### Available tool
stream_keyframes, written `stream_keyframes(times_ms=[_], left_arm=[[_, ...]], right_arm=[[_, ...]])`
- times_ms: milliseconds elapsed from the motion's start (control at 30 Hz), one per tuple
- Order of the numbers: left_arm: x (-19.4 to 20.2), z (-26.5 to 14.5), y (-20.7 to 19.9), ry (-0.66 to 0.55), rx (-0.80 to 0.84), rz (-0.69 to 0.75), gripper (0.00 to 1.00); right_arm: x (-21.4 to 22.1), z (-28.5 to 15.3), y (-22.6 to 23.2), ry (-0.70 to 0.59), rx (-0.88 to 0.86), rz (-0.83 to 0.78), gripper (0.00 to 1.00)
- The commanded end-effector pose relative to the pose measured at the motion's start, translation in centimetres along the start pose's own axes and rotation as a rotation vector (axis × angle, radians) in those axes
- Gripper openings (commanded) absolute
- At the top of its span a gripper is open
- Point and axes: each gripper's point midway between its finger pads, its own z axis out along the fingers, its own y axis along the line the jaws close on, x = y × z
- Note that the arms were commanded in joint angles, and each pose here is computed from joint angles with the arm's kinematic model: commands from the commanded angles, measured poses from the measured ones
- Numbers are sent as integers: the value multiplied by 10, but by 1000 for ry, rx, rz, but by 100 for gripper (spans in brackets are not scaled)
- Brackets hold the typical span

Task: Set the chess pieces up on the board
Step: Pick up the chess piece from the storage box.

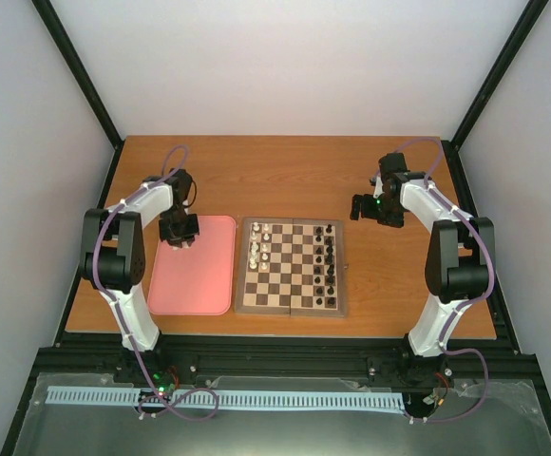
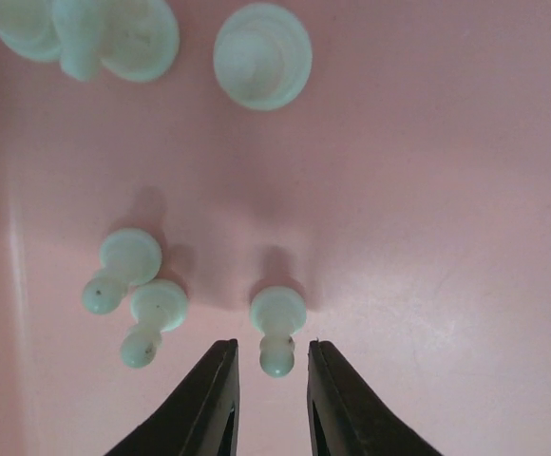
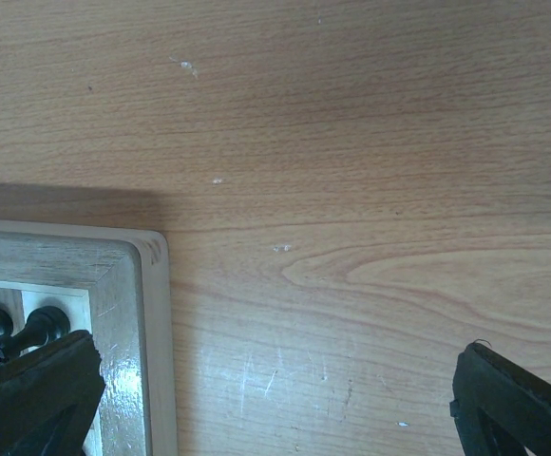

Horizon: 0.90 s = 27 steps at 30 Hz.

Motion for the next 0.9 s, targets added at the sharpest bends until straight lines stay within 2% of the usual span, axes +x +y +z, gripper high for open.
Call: stream_keyframes(times_ms=[0, 167, 300, 467, 867], left_arm=[[6, -2, 4, 9, 10, -2, 21], [5, 1, 2, 13, 14, -4, 21], [0, 0, 0, 8, 18, -3, 15], [-4, 2, 0, 7, 8, 1, 18], [-13, 5, 0, 2, -8, 4, 19]], right_arm=[[-2, 0, -2, -5, -5, 9, 100], [-3, 0, -1, -3, -7, 9, 100], [-4, 1, -1, -2, -7, 9, 100], [-4, 2, -2, 0, -4, 7, 100], [-3, 4, -3, 4, 0, 9, 100]])
